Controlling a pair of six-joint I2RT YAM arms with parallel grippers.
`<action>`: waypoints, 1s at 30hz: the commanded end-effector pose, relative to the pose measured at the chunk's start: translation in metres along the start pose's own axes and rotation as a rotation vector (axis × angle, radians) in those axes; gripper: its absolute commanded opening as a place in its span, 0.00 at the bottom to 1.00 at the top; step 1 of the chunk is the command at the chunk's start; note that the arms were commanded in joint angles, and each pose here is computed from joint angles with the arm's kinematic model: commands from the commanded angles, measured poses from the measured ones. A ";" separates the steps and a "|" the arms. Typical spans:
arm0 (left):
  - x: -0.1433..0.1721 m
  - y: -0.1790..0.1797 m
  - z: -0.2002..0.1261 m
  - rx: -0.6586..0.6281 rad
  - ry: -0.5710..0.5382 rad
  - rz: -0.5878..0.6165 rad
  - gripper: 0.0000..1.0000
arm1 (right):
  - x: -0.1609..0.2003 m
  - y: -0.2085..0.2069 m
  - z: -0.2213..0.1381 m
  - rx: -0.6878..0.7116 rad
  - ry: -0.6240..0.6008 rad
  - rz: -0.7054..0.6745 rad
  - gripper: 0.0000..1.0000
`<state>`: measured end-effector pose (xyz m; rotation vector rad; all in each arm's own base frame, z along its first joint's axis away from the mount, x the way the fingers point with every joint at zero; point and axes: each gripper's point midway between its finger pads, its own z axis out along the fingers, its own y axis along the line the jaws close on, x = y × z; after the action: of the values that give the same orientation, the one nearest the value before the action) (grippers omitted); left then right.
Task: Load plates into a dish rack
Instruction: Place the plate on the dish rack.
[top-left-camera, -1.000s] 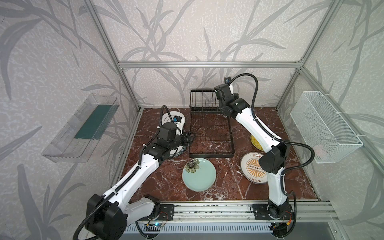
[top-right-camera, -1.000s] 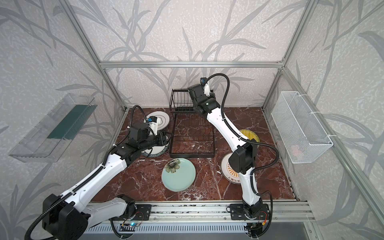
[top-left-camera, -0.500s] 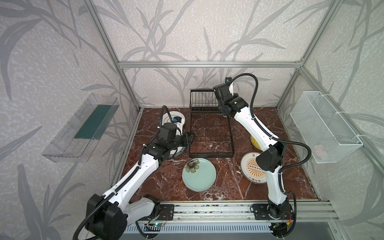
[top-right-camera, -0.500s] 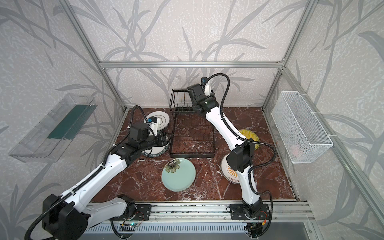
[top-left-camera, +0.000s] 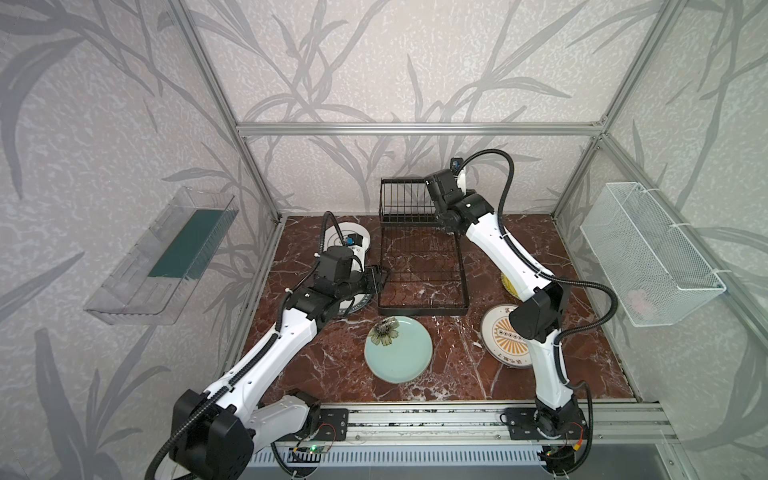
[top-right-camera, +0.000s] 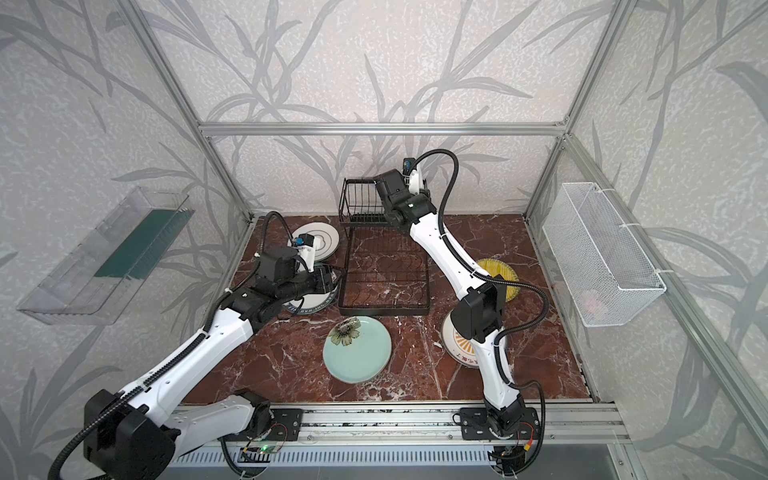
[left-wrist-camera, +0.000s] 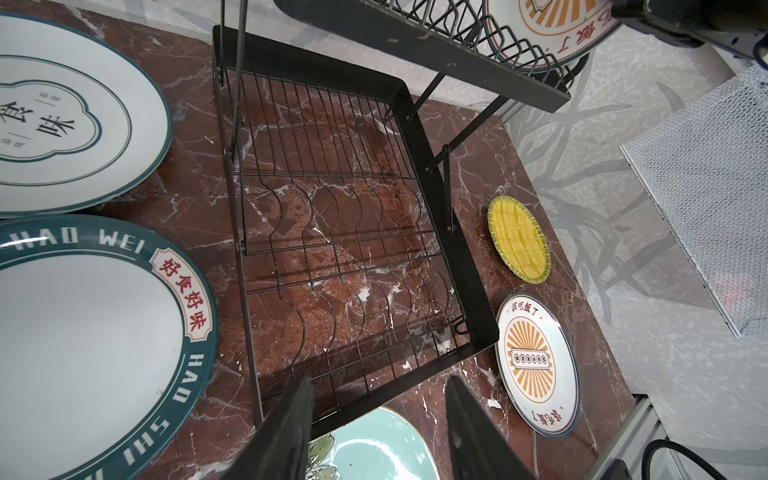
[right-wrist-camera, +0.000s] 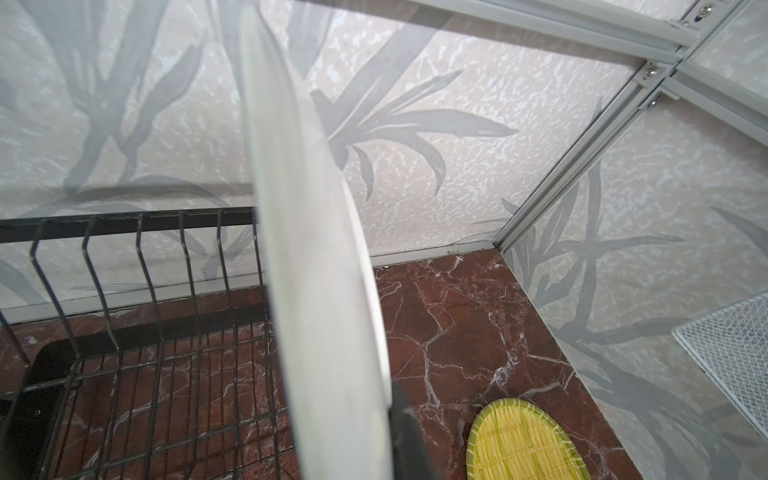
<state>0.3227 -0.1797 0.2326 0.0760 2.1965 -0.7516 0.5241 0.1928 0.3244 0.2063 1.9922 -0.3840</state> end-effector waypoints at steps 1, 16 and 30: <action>-0.005 0.000 -0.007 -0.009 -0.018 0.014 0.51 | -0.006 0.002 0.001 -0.017 -0.008 0.051 0.00; -0.009 0.000 -0.009 -0.021 -0.020 0.006 0.59 | -0.004 0.005 0.005 -0.046 0.010 0.040 0.12; -0.011 0.001 -0.013 -0.033 -0.036 -0.006 0.65 | -0.033 -0.002 -0.012 -0.085 -0.058 0.056 0.25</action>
<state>0.3213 -0.1745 0.2289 0.0551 2.2153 -0.7213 0.5328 0.1983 0.3181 0.1780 2.0153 -0.3210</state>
